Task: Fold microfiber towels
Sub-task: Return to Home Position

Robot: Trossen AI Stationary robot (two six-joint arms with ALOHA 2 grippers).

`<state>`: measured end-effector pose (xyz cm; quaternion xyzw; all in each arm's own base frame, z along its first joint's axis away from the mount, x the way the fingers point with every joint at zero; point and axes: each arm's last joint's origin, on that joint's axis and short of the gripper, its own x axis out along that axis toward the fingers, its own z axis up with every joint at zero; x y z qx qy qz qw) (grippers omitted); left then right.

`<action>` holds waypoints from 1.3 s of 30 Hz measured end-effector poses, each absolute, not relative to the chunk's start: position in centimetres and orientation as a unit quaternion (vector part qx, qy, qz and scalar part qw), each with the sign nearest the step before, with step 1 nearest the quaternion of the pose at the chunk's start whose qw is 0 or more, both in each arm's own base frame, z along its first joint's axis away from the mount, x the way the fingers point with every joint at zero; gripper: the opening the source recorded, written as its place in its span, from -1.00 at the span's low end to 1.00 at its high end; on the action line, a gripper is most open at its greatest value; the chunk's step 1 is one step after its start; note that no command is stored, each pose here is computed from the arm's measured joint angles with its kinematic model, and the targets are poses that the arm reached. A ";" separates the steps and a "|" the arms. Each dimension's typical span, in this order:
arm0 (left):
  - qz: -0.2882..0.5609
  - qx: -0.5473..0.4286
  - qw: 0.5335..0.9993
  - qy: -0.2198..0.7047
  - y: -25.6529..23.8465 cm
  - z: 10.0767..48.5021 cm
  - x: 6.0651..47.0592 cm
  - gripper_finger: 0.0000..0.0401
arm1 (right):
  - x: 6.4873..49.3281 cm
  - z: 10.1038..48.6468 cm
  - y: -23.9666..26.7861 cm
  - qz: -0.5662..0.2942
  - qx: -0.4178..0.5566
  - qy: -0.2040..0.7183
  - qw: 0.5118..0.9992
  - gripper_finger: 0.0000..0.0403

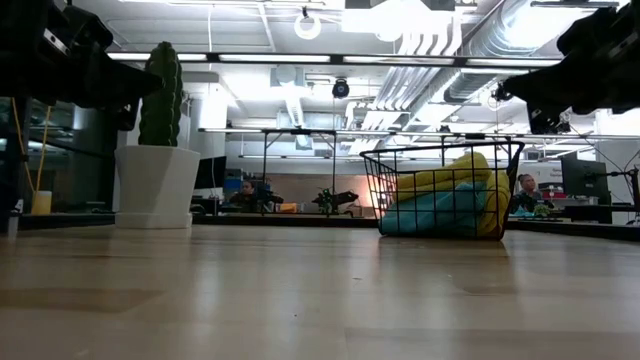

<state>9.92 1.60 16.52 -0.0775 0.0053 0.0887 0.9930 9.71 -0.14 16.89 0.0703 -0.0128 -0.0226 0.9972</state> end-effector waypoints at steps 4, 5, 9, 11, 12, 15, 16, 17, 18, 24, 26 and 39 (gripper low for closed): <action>0.089 -0.078 0.993 0.005 1.6 16.5 9.9 -1.00 | 9.7 16.8 -0.5 -0.014 0.074 -0.013 0.997 -1.00; 0.089 -0.078 0.993 0.005 1.6 16.5 9.9 -1.00 | 9.7 16.8 -0.6 -0.017 0.074 -0.013 0.997 -1.00; 0.089 -0.078 0.993 0.005 1.6 16.5 9.9 -1.00 | 9.7 16.8 -0.7 -0.032 0.067 -0.011 0.997 -1.00; 0.089 -0.078 0.993 0.005 1.6 16.5 9.9 -1.00 | 9.7 16.8 -0.8 -0.048 0.046 -0.012 0.998 -1.00; 0.089 -0.078 0.993 0.005 1.6 16.5 9.9 -1.00 | 9.7 16.8 -0.9 -0.052 0.035 -0.012 0.998 -1.00; 0.089 -0.078 0.993 0.005 1.6 16.5 9.9 -1.00 | 9.7 16.8 -0.9 -0.053 0.039 -0.012 0.998 -1.00; 0.089 -0.078 0.993 0.005 1.6 16.5 9.9 -1.00 | 9.7 16.8 -0.9 -0.053 0.048 -0.013 0.997 -1.00; 0.089 -0.078 0.993 0.005 1.6 16.5 9.9 -1.00 | 9.7 16.8 -0.9 -0.053 0.058 -0.013 0.997 -1.00; 0.089 -0.078 0.993 0.005 1.6 16.5 9.9 -1.00 | 9.7 16.8 -0.9 -0.053 0.069 -0.014 0.996 -1.00; 0.089 -0.078 0.993 0.005 1.6 16.5 9.9 -1.00 | 9.7 16.8 -0.9 -0.053 0.133 -0.017 0.990 -1.00; 0.089 -0.078 0.993 0.005 1.6 16.5 9.9 -1.00 | 9.7 16.8 -0.9 -0.052 0.149 -0.018 0.987 -1.00; 0.089 -0.078 0.993 0.005 1.6 16.5 9.9 -0.99 | 9.7 16.8 -0.9 -0.053 0.169 -0.019 0.984 -1.00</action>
